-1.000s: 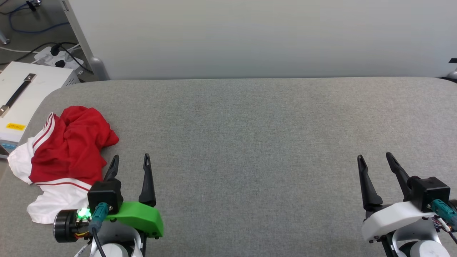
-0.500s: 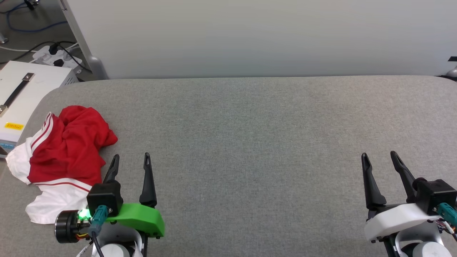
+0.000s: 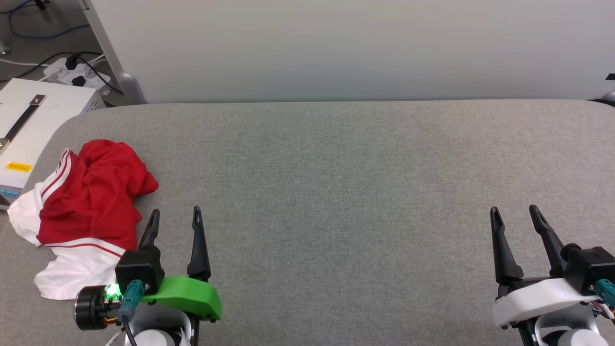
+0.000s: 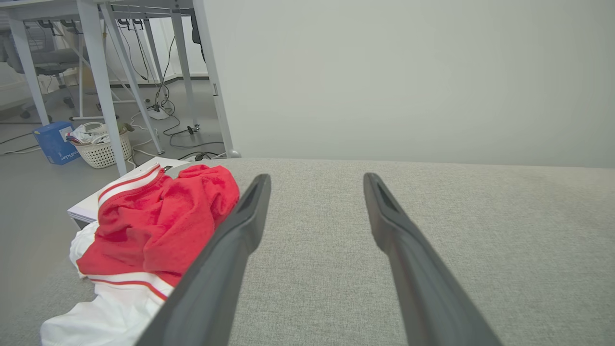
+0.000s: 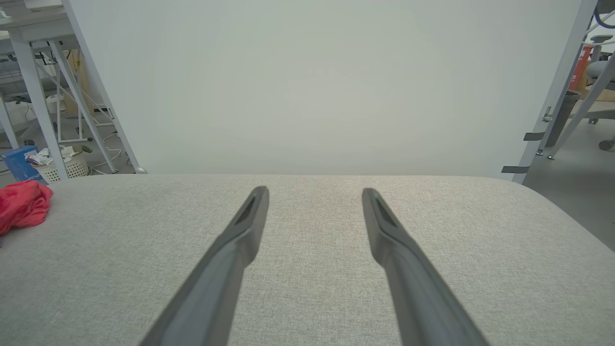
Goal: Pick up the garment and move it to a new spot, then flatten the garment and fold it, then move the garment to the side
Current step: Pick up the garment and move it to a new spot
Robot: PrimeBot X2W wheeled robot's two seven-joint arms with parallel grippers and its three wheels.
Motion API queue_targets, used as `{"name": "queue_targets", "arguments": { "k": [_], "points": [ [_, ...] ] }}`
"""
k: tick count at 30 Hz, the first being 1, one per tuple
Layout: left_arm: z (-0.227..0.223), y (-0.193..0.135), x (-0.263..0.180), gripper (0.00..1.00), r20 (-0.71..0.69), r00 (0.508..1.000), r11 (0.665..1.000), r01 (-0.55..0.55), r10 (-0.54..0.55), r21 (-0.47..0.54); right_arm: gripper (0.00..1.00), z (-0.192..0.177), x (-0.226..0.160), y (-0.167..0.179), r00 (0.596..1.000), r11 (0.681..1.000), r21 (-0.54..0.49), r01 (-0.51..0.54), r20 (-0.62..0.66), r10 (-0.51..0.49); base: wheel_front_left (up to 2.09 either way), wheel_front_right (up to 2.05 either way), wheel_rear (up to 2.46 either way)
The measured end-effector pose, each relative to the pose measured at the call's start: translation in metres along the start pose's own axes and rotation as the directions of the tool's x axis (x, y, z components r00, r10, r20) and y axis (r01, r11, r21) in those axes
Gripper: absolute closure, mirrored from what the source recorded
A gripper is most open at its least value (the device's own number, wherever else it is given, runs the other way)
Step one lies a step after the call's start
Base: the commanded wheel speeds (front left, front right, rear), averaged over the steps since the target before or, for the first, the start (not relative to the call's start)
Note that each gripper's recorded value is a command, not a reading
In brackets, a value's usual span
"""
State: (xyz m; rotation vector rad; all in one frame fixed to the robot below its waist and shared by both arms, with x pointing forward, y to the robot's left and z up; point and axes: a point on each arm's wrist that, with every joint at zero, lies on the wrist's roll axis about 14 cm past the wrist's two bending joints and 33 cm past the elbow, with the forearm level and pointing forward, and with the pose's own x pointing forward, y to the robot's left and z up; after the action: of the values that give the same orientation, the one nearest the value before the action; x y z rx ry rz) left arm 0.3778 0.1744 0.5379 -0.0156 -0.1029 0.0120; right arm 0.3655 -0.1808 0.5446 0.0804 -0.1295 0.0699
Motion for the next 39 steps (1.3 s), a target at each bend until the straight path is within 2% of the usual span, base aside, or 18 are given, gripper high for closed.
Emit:
{"name": "queue_targets", "arguments": {
  "k": [10,20,30,39],
  "points": [
    [-0.002,0.016,-0.004,0.00,0.004,0.999,0.999,-0.053,0.053,-0.003,0.00,-0.001,0.008,0.011,0.999,0.999,0.013,-0.033,0.013,0.033,0.00,0.00,0.00],
    [-0.005,0.048,-0.016,0.00,0.003,0.988,0.988,-0.153,0.153,-0.001,0.00,-0.006,0.023,0.038,0.993,0.993,0.023,-0.116,0.022,0.115,0.00,0.00,0.00],
    [-0.007,0.085,-0.037,0.00,0.001,0.960,0.960,-0.278,0.278,-0.001,0.00,-0.013,0.038,0.072,0.976,0.976,0.043,-0.216,0.027,0.215,0.00,0.00,0.00],
    [-0.006,0.120,-0.063,0.00,0.002,0.918,0.918,-0.395,0.396,-0.022,0.00,-0.013,0.049,0.109,0.948,0.947,0.054,-0.317,0.050,0.315,0.00,0.00,0.00]
  ]
}}
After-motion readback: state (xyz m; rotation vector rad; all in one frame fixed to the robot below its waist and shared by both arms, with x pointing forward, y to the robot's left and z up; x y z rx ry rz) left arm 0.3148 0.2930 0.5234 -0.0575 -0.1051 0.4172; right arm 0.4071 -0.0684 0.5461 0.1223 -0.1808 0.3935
